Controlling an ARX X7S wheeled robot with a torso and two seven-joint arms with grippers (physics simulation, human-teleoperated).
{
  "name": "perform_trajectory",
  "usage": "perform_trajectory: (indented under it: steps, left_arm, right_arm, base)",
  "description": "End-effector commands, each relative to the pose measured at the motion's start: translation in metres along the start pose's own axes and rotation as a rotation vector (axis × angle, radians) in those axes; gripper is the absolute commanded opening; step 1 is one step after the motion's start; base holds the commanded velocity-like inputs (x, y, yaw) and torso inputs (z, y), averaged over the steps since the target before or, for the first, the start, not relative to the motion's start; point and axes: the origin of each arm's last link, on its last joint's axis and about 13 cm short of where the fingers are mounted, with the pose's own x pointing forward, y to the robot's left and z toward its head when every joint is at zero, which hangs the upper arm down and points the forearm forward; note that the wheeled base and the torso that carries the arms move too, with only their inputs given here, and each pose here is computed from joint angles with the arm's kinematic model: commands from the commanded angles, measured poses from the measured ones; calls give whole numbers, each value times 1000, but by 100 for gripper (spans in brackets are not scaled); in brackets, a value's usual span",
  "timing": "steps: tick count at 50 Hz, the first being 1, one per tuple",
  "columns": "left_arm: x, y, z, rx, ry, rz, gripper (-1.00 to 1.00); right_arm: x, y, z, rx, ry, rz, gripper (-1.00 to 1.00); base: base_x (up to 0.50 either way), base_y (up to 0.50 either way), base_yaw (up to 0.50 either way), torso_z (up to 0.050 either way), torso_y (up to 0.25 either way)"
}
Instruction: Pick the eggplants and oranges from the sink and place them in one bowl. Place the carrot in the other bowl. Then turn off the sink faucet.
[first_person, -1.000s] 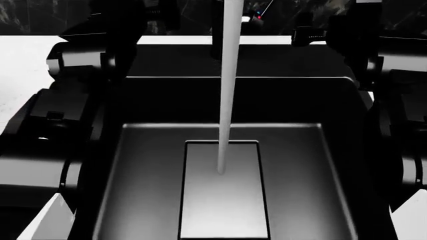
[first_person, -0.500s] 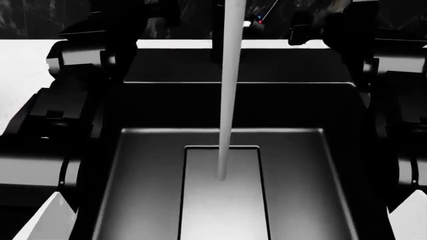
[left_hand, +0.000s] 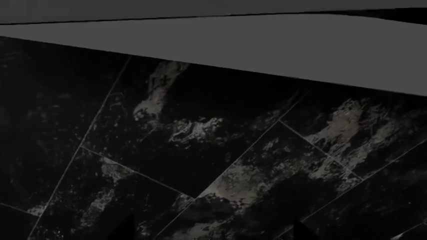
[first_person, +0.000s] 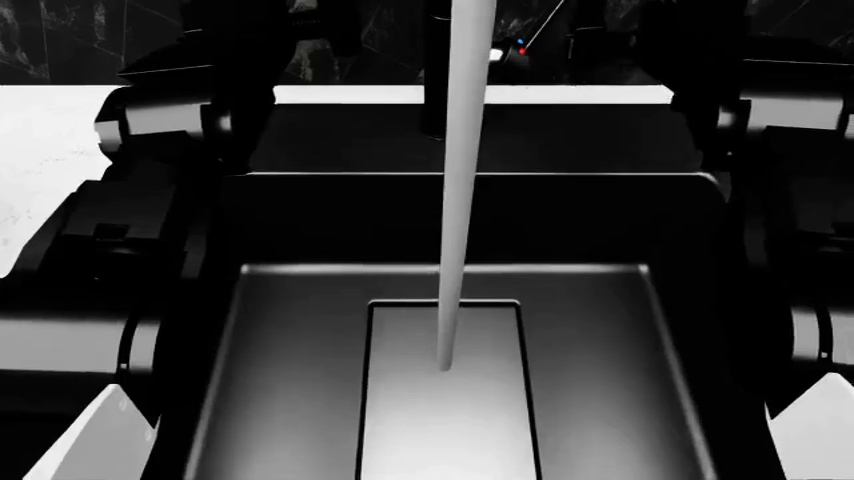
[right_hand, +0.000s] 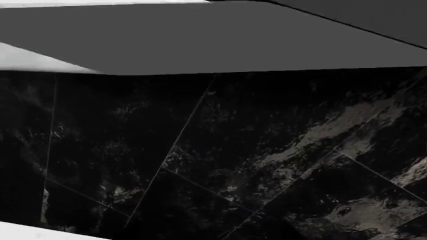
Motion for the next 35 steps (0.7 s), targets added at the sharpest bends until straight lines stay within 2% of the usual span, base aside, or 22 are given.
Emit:
perform_trajectory:
  steps: [1,9,10,16,22,35]
  left_arm:
    - [0,2,-3,-3,-2,1,100]
    - [0,4,-6,-7,0,-1,100]
    - [0,4,-6,-5,0,0,100]
    - [1,5,-9,-8,1,-4,100]
    - [1,7,-14,-12,7,-4,100]
    - [1,11,-17,-31,13,-2,100]
  right_arm:
    - [4,11,5,-12,-7,30,100]
    - [9,31,0,3,15,70,100]
    - [9,31,-2,-15,32,77,100]
    - [11,38,-2,9,38,63,100]
    - [14,52,5,2,24,114,100]
    - [17,68,-4,12,50,174,100]
  base:
    - [0,0,0,0,0]
    - [0,0,0,0,0]
    - [0,0,0,0,0]
    - [0,0,0,0,0]
    - [0,0,0,0,0]
    - [0,0,1,0,0]
